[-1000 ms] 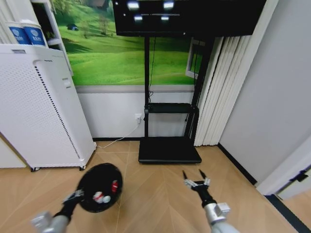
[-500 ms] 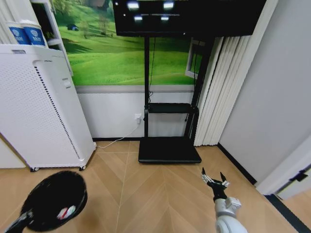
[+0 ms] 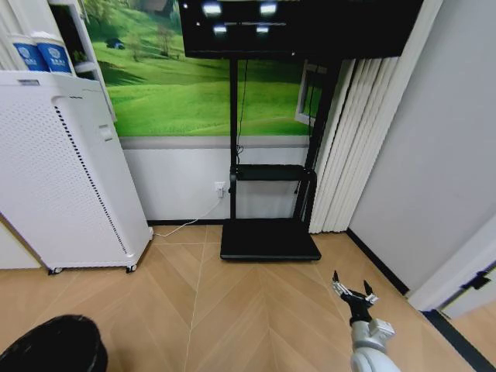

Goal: Pick up the trash bin and place the garbage on the floor into it.

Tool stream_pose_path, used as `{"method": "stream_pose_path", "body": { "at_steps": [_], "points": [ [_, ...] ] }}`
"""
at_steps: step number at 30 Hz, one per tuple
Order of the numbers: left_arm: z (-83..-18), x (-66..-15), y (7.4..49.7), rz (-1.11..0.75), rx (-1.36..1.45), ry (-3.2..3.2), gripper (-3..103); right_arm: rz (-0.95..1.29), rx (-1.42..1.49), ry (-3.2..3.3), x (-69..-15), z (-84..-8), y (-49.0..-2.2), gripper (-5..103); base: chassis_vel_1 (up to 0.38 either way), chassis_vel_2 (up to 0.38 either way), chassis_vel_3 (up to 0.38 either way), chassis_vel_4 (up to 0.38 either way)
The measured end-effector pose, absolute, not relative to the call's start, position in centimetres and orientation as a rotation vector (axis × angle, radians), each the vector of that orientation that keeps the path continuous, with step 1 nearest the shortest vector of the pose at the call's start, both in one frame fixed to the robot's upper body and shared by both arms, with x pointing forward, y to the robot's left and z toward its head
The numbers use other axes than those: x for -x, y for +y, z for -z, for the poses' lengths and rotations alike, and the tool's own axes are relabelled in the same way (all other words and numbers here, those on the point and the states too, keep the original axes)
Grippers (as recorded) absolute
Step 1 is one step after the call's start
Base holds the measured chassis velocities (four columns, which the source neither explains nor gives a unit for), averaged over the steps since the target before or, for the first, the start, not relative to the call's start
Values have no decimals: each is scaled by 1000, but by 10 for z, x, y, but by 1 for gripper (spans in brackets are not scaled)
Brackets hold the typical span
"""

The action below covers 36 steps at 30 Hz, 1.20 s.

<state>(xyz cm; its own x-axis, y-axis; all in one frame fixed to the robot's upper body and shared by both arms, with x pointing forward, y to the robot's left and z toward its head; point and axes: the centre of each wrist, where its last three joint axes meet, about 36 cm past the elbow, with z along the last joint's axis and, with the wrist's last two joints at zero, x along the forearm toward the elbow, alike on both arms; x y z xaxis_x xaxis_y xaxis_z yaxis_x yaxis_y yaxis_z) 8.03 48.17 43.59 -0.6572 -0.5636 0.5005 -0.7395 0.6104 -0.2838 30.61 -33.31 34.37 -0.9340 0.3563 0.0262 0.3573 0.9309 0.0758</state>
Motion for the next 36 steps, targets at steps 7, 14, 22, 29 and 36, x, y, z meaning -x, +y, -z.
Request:
{"method": "stream_pose_path", "body": {
  "at_steps": [7, 14, 22, 29, 36],
  "points": [
    [-421, -74, 484, -702, -1122, -2422, 4, 124, 564, -3070, -304, -338, -336, 100, 0, 0, 0, 0],
    [-395, -79, 501, -701, -1140, -2399, 4, 111, 563, -3066, -304, -336, -338, 100, 0, 0, 0, 0],
    [-364, -92, 512, -673, -1110, -2389, 4, 93, 558, -3060, -299, -336, -340, 100, 0, 0, 0, 0],
    [-368, -104, 515, -675, -1102, -2373, 4, 85, 558, -3067, -304, -341, -339, 100, 0, 0, 0, 0],
    [-373, -103, 511, -665, -1154, -2324, 2, 102, 576, -3063, -309, -341, -339, 100, 0, 0, 0, 0]
  ]
}}
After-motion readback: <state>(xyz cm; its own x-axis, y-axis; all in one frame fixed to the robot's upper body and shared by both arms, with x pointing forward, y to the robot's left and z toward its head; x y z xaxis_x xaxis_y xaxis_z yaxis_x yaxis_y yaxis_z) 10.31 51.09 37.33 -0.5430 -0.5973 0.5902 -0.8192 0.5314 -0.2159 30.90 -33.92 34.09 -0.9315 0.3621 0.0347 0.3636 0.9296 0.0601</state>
